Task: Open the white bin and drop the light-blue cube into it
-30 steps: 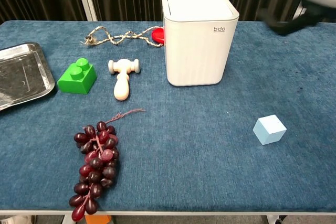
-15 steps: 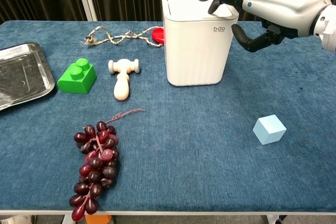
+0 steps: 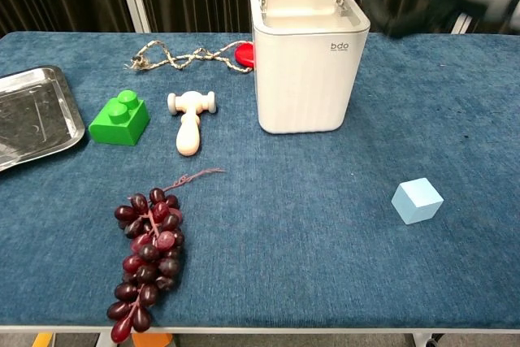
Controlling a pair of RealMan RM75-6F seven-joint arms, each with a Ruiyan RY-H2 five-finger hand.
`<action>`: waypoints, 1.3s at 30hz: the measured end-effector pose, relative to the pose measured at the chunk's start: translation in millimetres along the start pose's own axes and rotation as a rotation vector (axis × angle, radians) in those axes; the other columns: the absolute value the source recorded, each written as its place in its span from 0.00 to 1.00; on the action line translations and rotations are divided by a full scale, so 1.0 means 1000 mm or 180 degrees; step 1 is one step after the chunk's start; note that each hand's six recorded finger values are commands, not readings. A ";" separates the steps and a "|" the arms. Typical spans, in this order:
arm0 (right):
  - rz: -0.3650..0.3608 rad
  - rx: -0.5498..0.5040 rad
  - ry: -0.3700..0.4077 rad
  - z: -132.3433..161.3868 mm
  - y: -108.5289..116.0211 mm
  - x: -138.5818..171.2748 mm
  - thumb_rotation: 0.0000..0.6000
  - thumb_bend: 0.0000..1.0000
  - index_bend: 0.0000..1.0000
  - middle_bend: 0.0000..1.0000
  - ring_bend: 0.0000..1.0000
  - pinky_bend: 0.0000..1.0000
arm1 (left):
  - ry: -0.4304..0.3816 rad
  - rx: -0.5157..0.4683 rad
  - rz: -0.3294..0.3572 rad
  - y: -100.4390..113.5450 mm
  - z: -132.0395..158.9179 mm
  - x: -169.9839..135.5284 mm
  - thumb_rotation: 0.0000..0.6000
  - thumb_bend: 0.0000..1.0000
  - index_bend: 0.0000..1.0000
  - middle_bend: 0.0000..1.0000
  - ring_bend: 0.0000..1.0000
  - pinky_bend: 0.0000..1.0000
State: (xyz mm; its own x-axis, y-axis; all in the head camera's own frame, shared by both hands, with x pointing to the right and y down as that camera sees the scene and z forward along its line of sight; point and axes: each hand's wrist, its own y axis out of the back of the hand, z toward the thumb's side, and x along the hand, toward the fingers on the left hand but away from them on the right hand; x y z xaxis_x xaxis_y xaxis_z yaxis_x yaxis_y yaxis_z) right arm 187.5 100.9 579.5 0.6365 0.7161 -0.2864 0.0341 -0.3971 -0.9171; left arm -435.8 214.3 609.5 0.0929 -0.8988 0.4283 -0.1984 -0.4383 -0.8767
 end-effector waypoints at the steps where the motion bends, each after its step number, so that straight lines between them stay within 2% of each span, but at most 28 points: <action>1: -0.0056 -0.0021 0.0038 0.003 0.006 0.009 1.00 0.57 0.00 0.10 0.00 0.00 | 0.0000 0.0001 -0.0007 -0.001 0.000 0.000 1.00 0.05 0.18 0.14 0.07 0.12; 3: -0.0035 -0.0041 0.0047 0.003 0.008 0.025 1.00 0.52 0.00 0.09 0.00 0.00 | -0.0004 0.0005 -0.0015 -0.001 0.000 0.000 1.00 0.05 0.18 0.14 0.07 0.12; 5: 0.0156 -0.0047 -0.0011 -0.001 0.001 0.047 1.00 0.48 0.00 0.09 0.00 0.00 | -0.0017 0.0007 -0.0015 -0.001 0.002 0.001 1.00 0.05 0.18 0.14 0.07 0.12; 10: 0.0865 0.0065 -0.0212 -0.018 -0.030 0.102 1.00 0.33 0.00 0.09 0.00 0.00 | -0.0049 0.0032 -0.0016 -0.001 0.006 0.002 1.00 0.05 0.18 0.14 0.07 0.12; 12: 0.1096 0.0103 -0.0250 -0.021 -0.042 0.113 1.00 0.29 0.00 0.09 0.00 0.01 | -0.0055 0.0031 -0.0008 -0.001 0.007 0.002 1.00 0.05 0.18 0.14 0.07 0.12; 16: 0.1574 0.0084 -0.0384 -0.031 -0.069 0.132 1.00 0.27 0.00 0.09 0.00 0.06 | -0.0034 0.0039 -0.0031 -0.004 0.007 0.002 1.00 0.05 0.18 0.14 0.07 0.12; 20: 0.1872 -0.0063 -0.0468 -0.036 -0.090 0.139 1.00 0.25 0.00 0.09 0.00 0.08 | -0.0008 0.0045 -0.0046 -0.005 0.006 0.002 1.00 0.05 0.18 0.14 0.07 0.12; 23: 0.1990 -0.0115 -0.0439 -0.034 -0.105 0.136 1.00 0.24 0.00 0.09 0.00 0.08 | 0.0011 0.0043 -0.0040 -0.005 0.004 0.001 1.00 0.05 0.19 0.14 0.07 0.12; 27: 0.2014 -0.0135 -0.0372 -0.029 -0.120 0.126 1.00 0.23 0.00 0.09 0.02 0.09 | 0.0046 0.0035 -0.0040 -0.005 0.002 0.000 1.00 0.05 0.19 0.14 0.07 0.12; 30: 0.1979 -0.0107 -0.0311 -0.025 -0.128 0.118 1.00 0.23 0.00 0.11 0.06 0.13 | 0.0052 0.0032 -0.0032 -0.004 0.001 -0.001 1.00 0.05 0.19 0.14 0.07 0.12; 33: 0.1925 -0.0060 -0.0273 -0.022 -0.133 0.112 1.00 0.23 0.01 0.18 0.15 0.22 | 0.0051 0.0030 -0.0016 -0.003 0.001 -0.001 1.00 0.05 0.19 0.14 0.07 0.12; 35: 0.1886 -0.0033 -0.0273 -0.021 -0.134 0.109 1.00 0.25 0.07 0.26 0.24 0.33 | 0.0056 0.0022 -0.0009 -0.002 0.000 -0.001 1.00 0.05 0.19 0.14 0.07 0.12; 36: 0.1868 -0.0028 -0.0277 -0.021 -0.134 0.109 1.00 0.25 0.09 0.27 0.25 0.35 | 0.0060 0.0020 -0.0008 -0.002 0.000 -0.001 1.00 0.05 0.19 0.14 0.07 0.12; 38: 0.1811 -0.0024 -0.0285 -0.021 -0.135 0.108 1.00 0.27 0.29 0.38 0.36 0.50 | 0.0072 0.0016 -0.0016 -0.003 -0.001 -0.001 1.00 0.05 0.19 0.14 0.07 0.12; 39: 0.1780 -0.0020 -0.0288 -0.021 -0.135 0.107 1.00 0.28 0.36 0.42 0.40 0.54 | 0.0076 0.0015 -0.0022 -0.003 -0.002 -0.001 1.00 0.05 0.19 0.14 0.07 0.12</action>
State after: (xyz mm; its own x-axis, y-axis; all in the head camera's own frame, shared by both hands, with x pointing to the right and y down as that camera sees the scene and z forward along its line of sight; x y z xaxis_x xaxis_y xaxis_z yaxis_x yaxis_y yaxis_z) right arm 267.1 219.1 678.1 0.4905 0.4420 -0.7511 -0.2846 -0.7334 -0.6174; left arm -437.0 216.8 612.0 0.0710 -0.8955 0.4394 -0.1933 -0.4446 -0.8746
